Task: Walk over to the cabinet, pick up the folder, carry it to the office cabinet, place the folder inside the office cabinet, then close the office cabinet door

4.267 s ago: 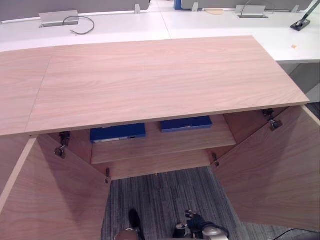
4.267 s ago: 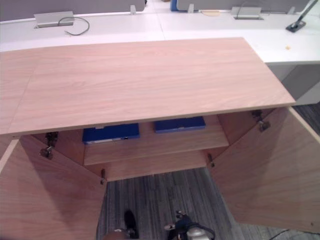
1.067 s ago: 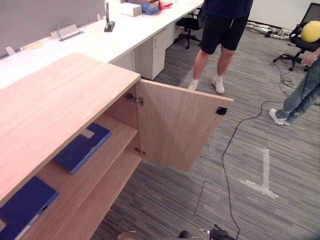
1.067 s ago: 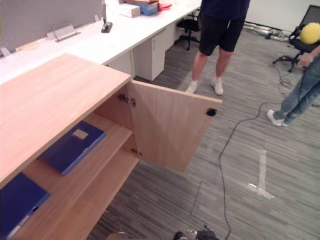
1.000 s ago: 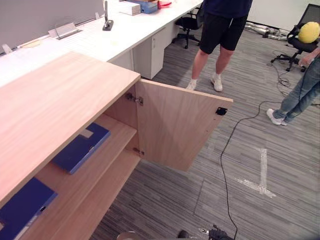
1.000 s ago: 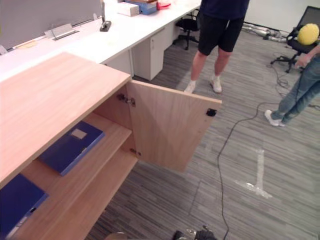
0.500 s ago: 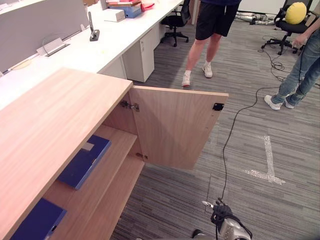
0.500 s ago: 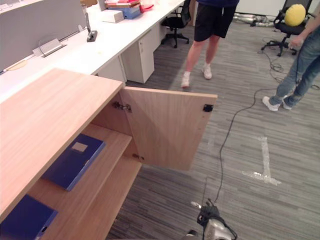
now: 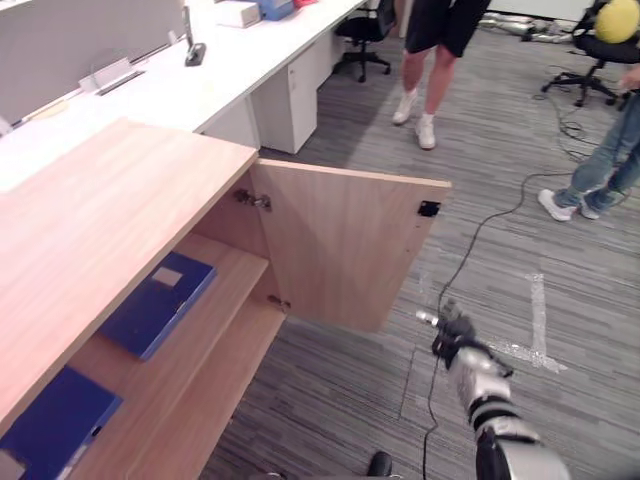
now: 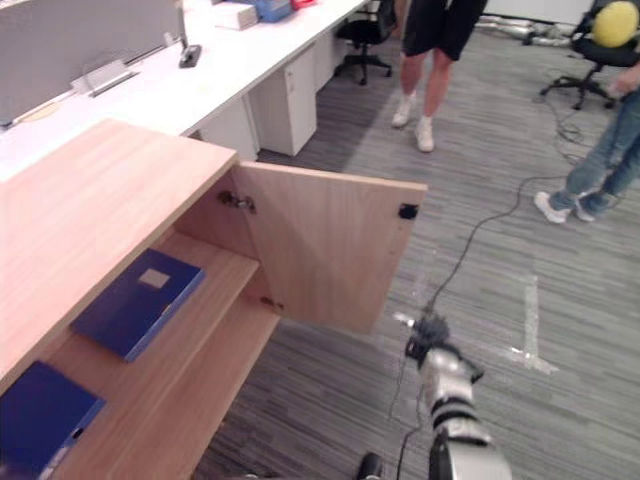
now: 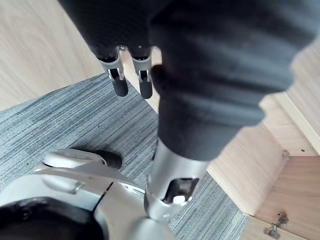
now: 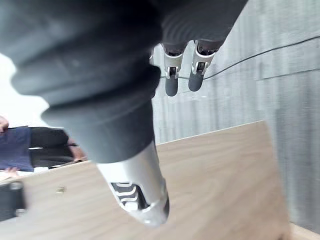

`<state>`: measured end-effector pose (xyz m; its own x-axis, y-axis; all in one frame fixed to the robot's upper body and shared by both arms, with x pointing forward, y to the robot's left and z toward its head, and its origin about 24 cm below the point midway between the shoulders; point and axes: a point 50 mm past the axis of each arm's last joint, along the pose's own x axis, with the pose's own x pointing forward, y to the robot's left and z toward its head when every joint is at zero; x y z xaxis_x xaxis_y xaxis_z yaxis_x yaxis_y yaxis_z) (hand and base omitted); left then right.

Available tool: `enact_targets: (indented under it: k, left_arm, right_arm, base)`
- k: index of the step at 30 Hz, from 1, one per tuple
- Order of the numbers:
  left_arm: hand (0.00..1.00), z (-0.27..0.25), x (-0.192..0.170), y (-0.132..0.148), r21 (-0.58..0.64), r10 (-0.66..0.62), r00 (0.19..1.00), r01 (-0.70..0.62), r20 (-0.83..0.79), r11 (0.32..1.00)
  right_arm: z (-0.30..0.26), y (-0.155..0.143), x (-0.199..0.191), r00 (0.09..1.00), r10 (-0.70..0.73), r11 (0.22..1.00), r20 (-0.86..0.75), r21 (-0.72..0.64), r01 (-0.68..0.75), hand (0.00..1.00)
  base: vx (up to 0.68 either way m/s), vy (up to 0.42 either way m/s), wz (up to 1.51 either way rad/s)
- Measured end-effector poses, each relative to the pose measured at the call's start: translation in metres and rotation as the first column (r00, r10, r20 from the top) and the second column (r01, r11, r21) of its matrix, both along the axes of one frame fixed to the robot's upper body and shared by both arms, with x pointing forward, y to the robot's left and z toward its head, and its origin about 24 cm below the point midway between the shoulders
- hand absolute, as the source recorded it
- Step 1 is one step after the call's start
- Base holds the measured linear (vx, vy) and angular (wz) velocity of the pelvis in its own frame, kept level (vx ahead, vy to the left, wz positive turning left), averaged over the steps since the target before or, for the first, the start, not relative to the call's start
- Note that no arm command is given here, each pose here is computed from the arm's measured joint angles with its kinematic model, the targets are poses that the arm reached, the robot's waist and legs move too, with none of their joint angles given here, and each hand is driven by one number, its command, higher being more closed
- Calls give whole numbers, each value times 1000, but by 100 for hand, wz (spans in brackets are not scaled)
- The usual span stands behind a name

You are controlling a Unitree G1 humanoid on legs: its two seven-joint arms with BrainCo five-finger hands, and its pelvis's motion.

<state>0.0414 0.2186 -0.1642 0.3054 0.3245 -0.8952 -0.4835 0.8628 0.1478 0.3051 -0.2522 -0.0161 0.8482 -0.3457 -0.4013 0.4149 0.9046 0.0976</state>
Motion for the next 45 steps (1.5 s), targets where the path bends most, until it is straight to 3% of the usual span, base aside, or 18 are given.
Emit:
enact_targets:
  k: [5, 8, 14, 19, 25, 35, 45]
  left_arm:
    - [0, 2, 8, -1, 4, -17, 999, 17, 36, 1000]
    - [0, 10, 11, -1, 25, -66, 992, 64, 110, 998]
    - [0, 9, -11, 0, -14, -114, 990, 115, 79, 993]
    - [0, 9, -2, -5, -23, -144, 984, 147, 105, 989]
    - [0, 11, 6, -6, -7, -173, 977, 176, 128, 984]
    - [0, 13, 17, -6, 9, -197, 969, 198, 152, 980]
    - [0, 10, 10, -3, 21, -227, 967, 226, 113, 974]
  right_arm:
    - [62, -2, 46, 981, -36, 999, 190, 28, 31, 0]
    - [101, -21, 66, 965, -90, 996, 247, 22, 87, 0]
    - [142, -58, 70, 940, -178, 982, 293, -3, 187, 0]
    - [169, -55, 79, 904, -210, 978, 371, 91, 190, 0]
    - [193, -46, 88, 880, -184, 983, 437, 108, 152, 0]
    - [205, -3, 100, 895, 102, 983, 434, -181, -24, 0]
    - [185, 76, 75, 721, 527, 842, 450, -391, -372, 0]
  base:
    - [24, 24, 21]
    - [-25, 36, 58]
    - [-69, 1, 38]
    - [-93, -38, 10]
    - [1, -92, 6]
    - [19, -68, -16]
    - [68, -104, -28]
